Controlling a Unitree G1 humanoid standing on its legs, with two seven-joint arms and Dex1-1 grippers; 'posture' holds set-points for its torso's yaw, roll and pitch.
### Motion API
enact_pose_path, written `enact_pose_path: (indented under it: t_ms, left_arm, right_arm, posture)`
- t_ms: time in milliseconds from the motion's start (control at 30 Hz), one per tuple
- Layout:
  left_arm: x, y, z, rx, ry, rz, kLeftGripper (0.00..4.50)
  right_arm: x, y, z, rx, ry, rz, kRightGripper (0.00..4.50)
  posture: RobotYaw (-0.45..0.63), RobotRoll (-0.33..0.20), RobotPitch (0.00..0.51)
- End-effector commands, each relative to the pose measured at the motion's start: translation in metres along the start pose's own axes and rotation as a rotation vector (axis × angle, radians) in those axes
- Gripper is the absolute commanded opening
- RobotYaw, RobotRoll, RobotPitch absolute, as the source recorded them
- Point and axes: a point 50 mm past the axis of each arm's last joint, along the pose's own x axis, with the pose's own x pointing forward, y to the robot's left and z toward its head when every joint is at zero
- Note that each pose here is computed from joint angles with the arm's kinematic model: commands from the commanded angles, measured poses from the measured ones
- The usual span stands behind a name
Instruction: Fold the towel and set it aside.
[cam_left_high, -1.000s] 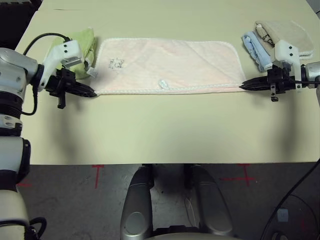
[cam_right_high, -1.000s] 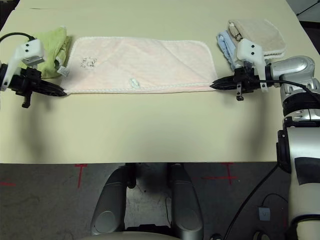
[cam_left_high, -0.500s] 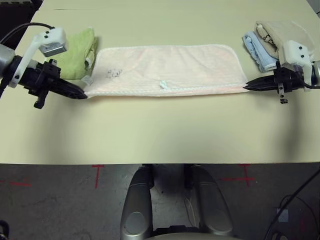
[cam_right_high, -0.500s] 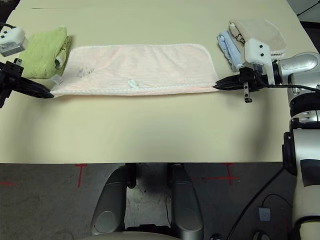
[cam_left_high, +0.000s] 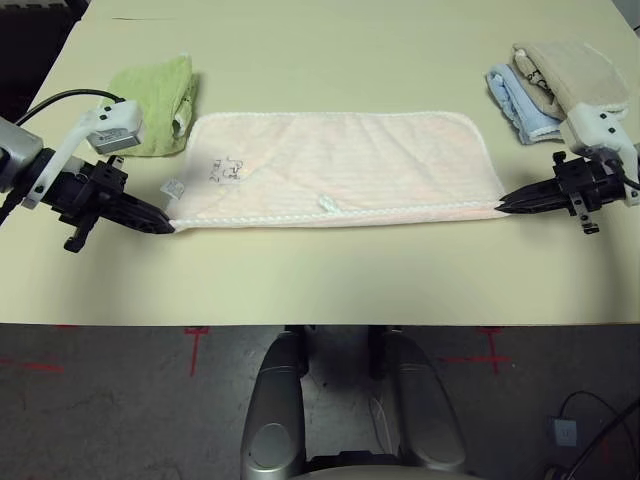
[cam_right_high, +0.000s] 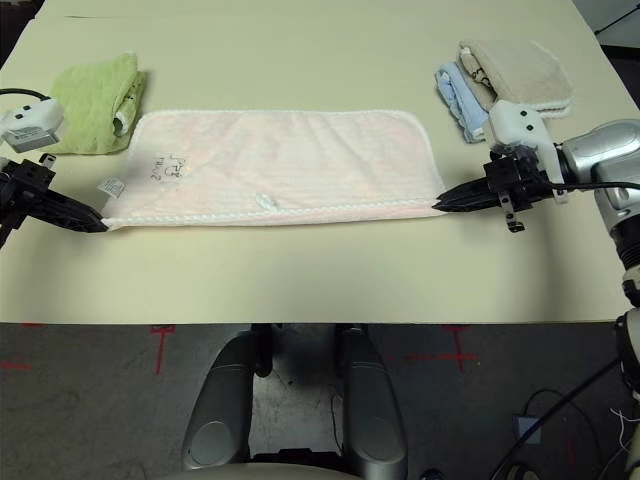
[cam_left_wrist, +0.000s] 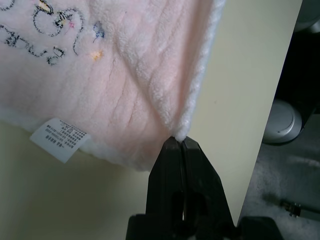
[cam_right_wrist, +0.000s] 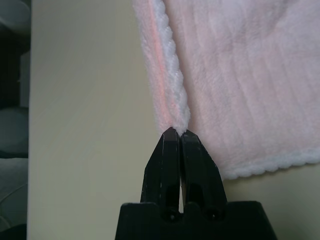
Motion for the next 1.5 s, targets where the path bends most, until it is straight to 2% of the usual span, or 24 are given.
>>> enact_pose_path:
  t_ms: [33, 233, 433, 633, 833, 1000, 1200, 1500]
  left_arm:
    - [-0.005, -0.001, -0.013, -0.051, 0.043, 0.006, 0.02]
    - [0.001, 0.002, -0.018, -0.060, 0.053, -0.008, 0.02]
    - [-0.002, 0.015, -0.009, -0.032, -0.014, 0.041, 0.02]
    - [-0.008, 0.033, 0.013, 0.014, -0.153, 0.136, 0.02]
    - [-0.018, 0.042, 0.030, 0.048, -0.225, 0.222, 0.02]
    - [-0.024, 0.045, 0.034, 0.047, -0.246, 0.271, 0.02]
    - [-0.015, 0.054, 0.030, 0.028, -0.297, 0.358, 0.02]
    - [-0.001, 0.067, 0.036, 0.029, -0.396, 0.523, 0.02]
  right_arm:
    - [0.001, 0.011, -0.008, 0.068, 0.039, 0.059, 0.00]
    - [0.008, 0.014, -0.006, 0.065, 0.052, 0.105, 0.00]
    - [0.011, 0.005, -0.002, 0.045, 0.028, 0.078, 0.00]
    - [0.006, -0.011, 0.001, 0.083, -0.066, -0.020, 0.00]
    - [-0.008, -0.024, 0.000, 0.106, -0.127, -0.145, 0.00]
    - [-0.015, -0.033, -0.006, 0.105, -0.152, -0.293, 0.00]
    - [-0.003, -0.044, -0.008, 0.106, -0.206, -0.431, 0.00]
    - [0.014, -0.054, -0.009, 0.091, -0.170, -0.542, 0.00]
  posture:
    - [0.01, 0.000, 0.330]
    - [0.01, 0.000, 0.334]
    - [0.01, 0.000, 0.337]
    - [0.01, 0.000, 0.339]
    - [0.01, 0.000, 0.342]
    - [0.01, 0.000, 0.342]
    - [0.01, 0.000, 0.342]
    - [0.02, 0.000, 0.344]
